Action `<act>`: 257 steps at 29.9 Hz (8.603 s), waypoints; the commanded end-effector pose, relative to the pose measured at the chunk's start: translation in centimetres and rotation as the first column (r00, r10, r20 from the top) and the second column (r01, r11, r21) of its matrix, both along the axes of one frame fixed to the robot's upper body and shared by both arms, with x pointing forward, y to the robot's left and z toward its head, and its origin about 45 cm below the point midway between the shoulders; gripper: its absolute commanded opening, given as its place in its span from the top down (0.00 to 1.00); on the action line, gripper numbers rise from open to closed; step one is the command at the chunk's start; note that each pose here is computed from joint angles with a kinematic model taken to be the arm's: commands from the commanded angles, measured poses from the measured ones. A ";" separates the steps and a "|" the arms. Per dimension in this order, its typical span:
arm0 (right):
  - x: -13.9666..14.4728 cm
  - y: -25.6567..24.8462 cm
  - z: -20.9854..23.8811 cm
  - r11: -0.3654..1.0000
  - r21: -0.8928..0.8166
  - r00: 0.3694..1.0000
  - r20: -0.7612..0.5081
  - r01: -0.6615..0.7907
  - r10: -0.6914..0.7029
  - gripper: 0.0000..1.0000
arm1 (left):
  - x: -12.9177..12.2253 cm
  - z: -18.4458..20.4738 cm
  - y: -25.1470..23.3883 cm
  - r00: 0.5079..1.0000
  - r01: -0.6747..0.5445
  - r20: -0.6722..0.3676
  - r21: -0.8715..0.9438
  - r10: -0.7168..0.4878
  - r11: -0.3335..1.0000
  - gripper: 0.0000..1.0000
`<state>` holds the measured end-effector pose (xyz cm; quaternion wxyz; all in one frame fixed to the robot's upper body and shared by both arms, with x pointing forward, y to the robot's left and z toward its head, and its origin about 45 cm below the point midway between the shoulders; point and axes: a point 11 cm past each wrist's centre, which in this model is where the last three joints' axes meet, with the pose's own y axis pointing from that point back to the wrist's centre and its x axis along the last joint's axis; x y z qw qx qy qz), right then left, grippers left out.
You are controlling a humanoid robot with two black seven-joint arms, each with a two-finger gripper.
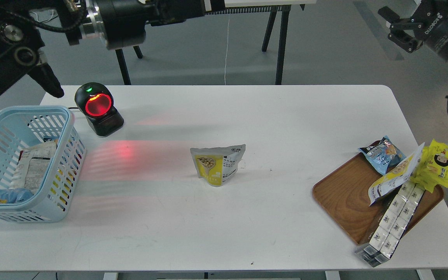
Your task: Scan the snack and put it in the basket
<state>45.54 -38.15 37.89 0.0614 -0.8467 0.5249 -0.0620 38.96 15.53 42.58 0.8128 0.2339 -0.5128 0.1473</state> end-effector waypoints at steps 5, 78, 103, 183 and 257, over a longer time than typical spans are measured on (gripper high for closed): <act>0.0 -1.5 -1.7 0.972 0.211 0.993 -0.060 0.107 -0.097 0.01 | -3.2 -7.2 -2.5 0.974 0.090 0.160 0.366 -0.158 0.926 0.03; -1.7 -0.5 -8.6 0.905 0.412 0.981 -0.192 0.108 -0.030 0.01 | -2.6 -15.8 5.5 0.990 0.006 0.109 0.577 -0.085 0.817 1.00; -1.6 -0.4 -8.1 0.899 0.425 0.984 -0.178 0.104 -0.030 0.01 | -0.1 -17.0 14.0 0.992 -0.125 0.086 0.636 0.092 0.762 1.00; -1.2 -3.6 -8.3 0.884 0.425 0.977 -0.164 0.194 -0.135 0.01 | -5.6 -3.8 33.2 0.884 -0.448 0.226 0.663 0.410 0.599 0.99; 3.4 1.2 -8.5 0.711 0.670 0.977 -0.147 0.215 -0.156 0.01 | 12.5 -12.3 18.9 0.667 -0.741 -0.711 -0.604 -0.223 -0.292 0.00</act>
